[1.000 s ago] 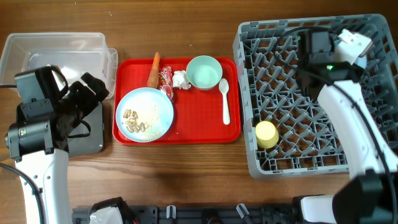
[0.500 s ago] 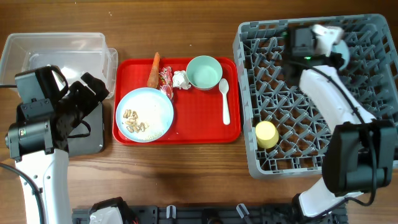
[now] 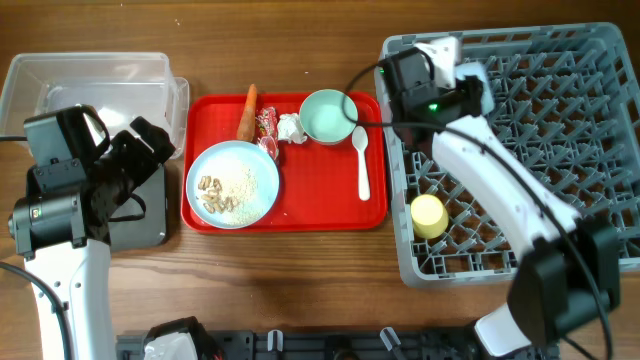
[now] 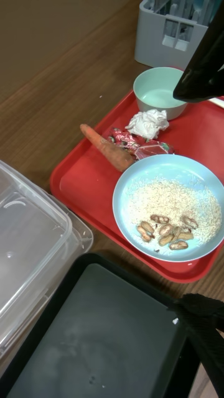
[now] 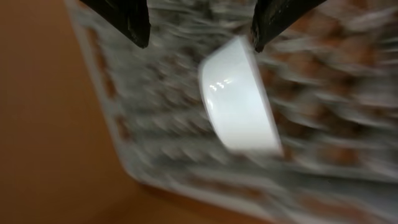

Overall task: Sort waste into correct bins and load items into the dishwasher rack
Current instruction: 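Grasp the upper teal bowl on the red tray with the right gripper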

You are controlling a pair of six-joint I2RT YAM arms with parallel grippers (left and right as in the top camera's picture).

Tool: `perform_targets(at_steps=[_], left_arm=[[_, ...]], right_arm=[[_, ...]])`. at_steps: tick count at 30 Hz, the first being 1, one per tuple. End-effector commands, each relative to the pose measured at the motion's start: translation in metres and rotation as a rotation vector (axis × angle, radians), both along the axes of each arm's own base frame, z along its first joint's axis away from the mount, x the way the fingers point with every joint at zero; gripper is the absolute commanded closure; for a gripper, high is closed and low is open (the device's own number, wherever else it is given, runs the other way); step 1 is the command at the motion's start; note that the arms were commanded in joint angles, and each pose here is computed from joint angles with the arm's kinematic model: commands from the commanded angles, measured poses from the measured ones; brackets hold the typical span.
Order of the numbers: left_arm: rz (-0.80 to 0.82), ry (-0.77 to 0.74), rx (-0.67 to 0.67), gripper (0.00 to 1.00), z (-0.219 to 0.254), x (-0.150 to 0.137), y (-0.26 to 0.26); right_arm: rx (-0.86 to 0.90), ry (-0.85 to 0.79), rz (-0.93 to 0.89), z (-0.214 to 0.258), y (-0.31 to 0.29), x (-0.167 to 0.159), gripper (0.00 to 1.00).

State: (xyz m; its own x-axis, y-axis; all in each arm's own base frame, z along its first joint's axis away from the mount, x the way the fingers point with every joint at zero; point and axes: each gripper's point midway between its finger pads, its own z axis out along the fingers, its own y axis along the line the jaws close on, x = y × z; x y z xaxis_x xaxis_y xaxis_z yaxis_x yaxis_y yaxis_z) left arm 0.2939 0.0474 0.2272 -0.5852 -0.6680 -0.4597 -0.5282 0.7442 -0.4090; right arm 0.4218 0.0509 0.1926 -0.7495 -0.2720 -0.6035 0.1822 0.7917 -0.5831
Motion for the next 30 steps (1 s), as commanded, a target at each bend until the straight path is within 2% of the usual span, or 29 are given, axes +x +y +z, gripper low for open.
perform_targets(at_steps=[1, 5, 11, 13, 16, 18, 19, 20, 21, 24, 27, 30], left_arm=[[0.020, -0.005, 0.006, 0.00, 0.002, 0.000, 0.004], [0.020, -0.005, 0.006, 0.00, 0.002, 0.000, 0.004], [0.020, -0.005, 0.006, 0.00, 0.002, 0.000, 0.004], [0.020, -0.005, 0.006, 0.00, 0.002, 0.000, 0.004], [0.020, -0.005, 0.006, 0.00, 0.002, 0.000, 0.004], [0.020, -0.005, 0.006, 0.00, 0.002, 0.000, 0.004], [0.020, -0.005, 0.006, 0.00, 0.002, 0.000, 0.004], [0.020, -0.005, 0.006, 0.00, 0.002, 0.000, 0.004], [0.020, -0.005, 0.006, 0.00, 0.002, 0.000, 0.004], [0.020, -0.005, 0.006, 0.00, 0.002, 0.000, 0.004], [0.020, -0.005, 0.006, 0.00, 0.002, 0.000, 0.004], [0.020, -0.005, 0.006, 0.00, 0.002, 0.000, 0.004]], right_arm=[[0.461, 0.065, 0.339, 0.007, 0.107, -0.012, 0.46], [0.726, 0.168, 0.345, -0.021, 0.154, -0.025, 0.46], [0.763, 0.268, 0.220, -0.091, 0.167, -0.017, 0.44], [0.738, 0.250, 0.125, -0.114, 0.158, -0.009, 0.44], [0.754, 0.247, 0.115, -0.143, 0.166, 0.004, 0.46], [0.773, 0.257, 0.063, -0.160, 0.166, 0.004, 0.55], [0.782, 0.259, 0.041, -0.165, 0.166, 0.003, 0.66], [0.781, 0.264, 0.033, -0.168, 0.165, 0.003, 0.83], [0.781, 0.263, 0.032, -0.168, 0.164, 0.003, 0.96], [0.781, 0.248, 0.035, -0.156, 0.162, 0.003, 0.96], [0.727, 0.166, 0.011, -0.117, 0.141, 0.003, 0.96], [0.666, 0.024, -0.018, -0.052, 0.107, 0.000, 0.96]])
